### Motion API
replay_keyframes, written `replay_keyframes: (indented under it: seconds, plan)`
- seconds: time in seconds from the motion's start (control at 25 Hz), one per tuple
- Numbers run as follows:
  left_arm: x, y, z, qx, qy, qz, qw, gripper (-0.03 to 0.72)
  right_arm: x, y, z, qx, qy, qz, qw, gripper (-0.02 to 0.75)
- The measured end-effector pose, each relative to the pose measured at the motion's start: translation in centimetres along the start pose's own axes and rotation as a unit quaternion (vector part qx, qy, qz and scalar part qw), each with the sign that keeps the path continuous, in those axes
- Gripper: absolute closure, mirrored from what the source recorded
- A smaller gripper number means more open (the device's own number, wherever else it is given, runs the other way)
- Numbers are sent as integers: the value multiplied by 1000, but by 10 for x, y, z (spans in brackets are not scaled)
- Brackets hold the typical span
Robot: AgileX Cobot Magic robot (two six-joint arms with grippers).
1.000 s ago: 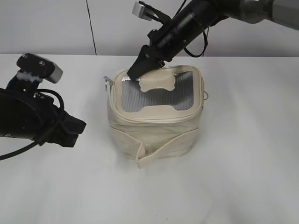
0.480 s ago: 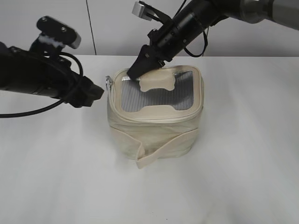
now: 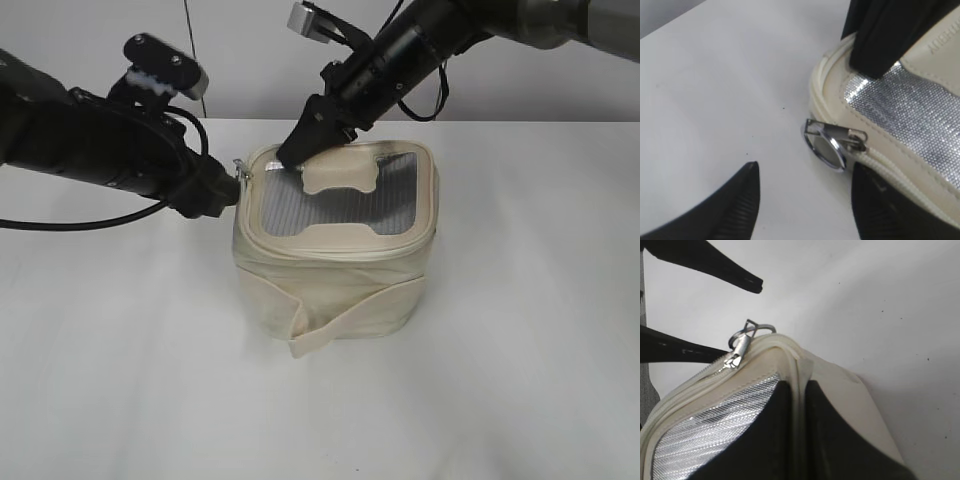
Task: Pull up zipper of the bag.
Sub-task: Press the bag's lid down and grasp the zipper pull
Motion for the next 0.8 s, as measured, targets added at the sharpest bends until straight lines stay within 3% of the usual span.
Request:
replay_keyframes:
  seconds: [0.12,0.24,0.4,0.44,0.52,0.8]
  plan:
    - [1,3,3,-3,-3,8,1000,277,0,0,0,0,0,0,1000,678]
    - [10,7,7,-4,-5,10,1000,368,-1,-1,0,1,-1,-1,1000,678]
    - [22,9,8,-2,-1,1,1000,624,-1,-1,0,2,-2,-2,1000,678]
    - [23,8,8,-2,-1,0,1000,657,-1,-1,0,2,-2,-2,1000,678]
    - [23,8,8,-1,-1,-4,1000,691,-1,-1,0,2,-2,-2,1000,678]
    - [1,3,-2,-3,2,-2,1000,697,-1,-1,0,5,-2,-2,1000,681]
Point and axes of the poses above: a point on each arm's last joint axis where the gripper is mounted, x pointing out along that axis toward the gripper, y along the wrist's bending axis when the last joint is at zero, z = x × y, the point moved 1 cm from there along x, pointing out along that axis toward the gripper, and after that the axes turned 13 degrees about x, right-handed, at the moved point
